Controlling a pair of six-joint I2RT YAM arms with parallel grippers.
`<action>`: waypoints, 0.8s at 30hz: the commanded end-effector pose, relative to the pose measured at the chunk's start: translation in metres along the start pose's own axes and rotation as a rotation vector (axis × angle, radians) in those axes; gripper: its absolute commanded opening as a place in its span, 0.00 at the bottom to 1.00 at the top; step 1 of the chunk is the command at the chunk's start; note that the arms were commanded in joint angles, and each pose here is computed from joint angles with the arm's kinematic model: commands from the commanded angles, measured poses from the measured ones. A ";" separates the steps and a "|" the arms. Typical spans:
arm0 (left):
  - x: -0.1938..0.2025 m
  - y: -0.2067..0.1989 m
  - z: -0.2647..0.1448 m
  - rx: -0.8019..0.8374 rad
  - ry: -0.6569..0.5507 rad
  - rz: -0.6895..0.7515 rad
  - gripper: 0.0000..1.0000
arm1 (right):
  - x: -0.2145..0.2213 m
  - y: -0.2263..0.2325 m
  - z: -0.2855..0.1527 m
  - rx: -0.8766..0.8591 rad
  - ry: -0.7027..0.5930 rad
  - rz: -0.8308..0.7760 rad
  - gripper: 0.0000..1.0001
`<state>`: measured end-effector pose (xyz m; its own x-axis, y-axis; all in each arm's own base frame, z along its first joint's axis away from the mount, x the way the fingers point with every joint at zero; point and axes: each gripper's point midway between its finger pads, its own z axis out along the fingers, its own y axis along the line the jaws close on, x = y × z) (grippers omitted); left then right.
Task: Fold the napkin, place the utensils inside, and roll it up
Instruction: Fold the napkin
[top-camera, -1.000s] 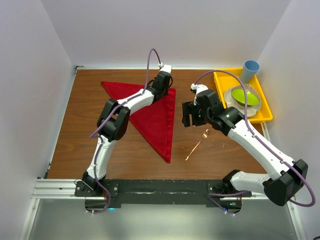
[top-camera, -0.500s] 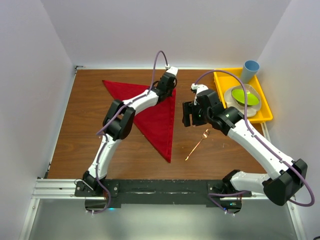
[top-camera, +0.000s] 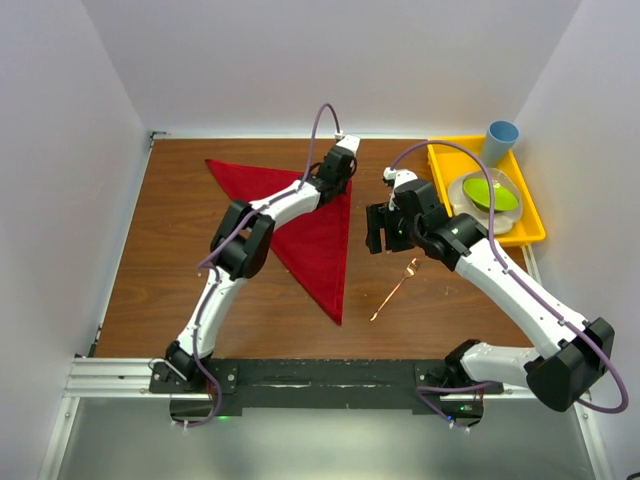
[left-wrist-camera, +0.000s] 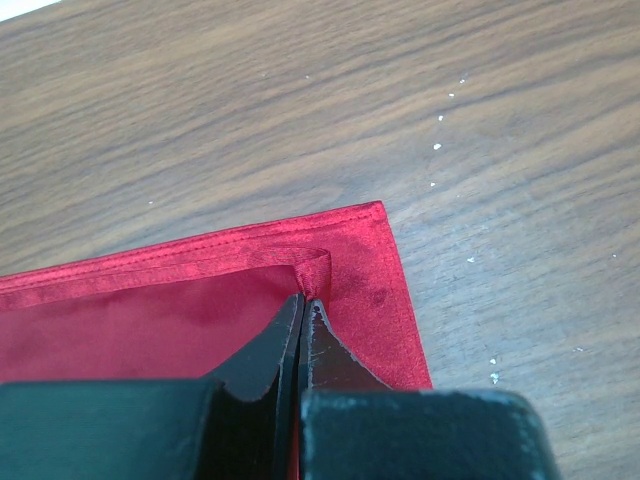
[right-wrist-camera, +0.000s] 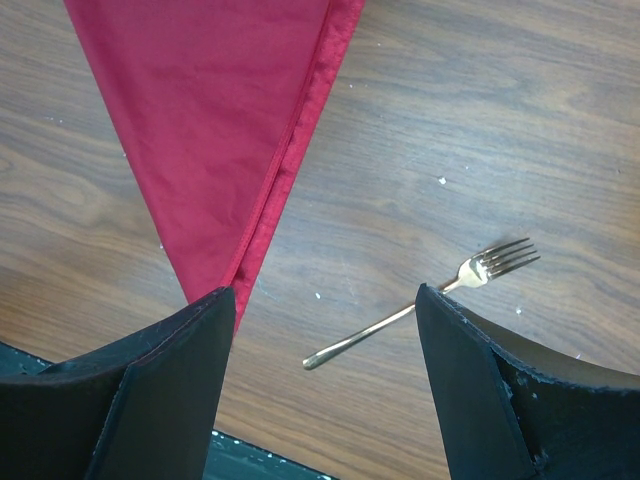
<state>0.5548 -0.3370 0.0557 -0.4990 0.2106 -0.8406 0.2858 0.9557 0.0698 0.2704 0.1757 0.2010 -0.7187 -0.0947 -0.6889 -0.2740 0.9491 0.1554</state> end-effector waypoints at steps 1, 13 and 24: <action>-0.024 -0.006 0.002 0.019 -0.063 -0.006 0.00 | -0.006 0.002 0.001 -0.020 -0.024 -0.007 0.77; -0.030 -0.011 0.005 0.028 -0.078 -0.035 0.00 | -0.005 0.003 0.002 -0.029 -0.019 -0.004 0.77; -0.021 -0.014 0.014 0.031 -0.062 -0.018 0.00 | -0.005 0.004 0.003 -0.036 -0.019 -0.003 0.77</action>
<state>0.5655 -0.3486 0.0518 -0.4865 0.1999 -0.8505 0.2963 0.9535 0.0547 0.2698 0.1774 0.1997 -0.7236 -0.0917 -0.6841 -0.2813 0.9443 0.1709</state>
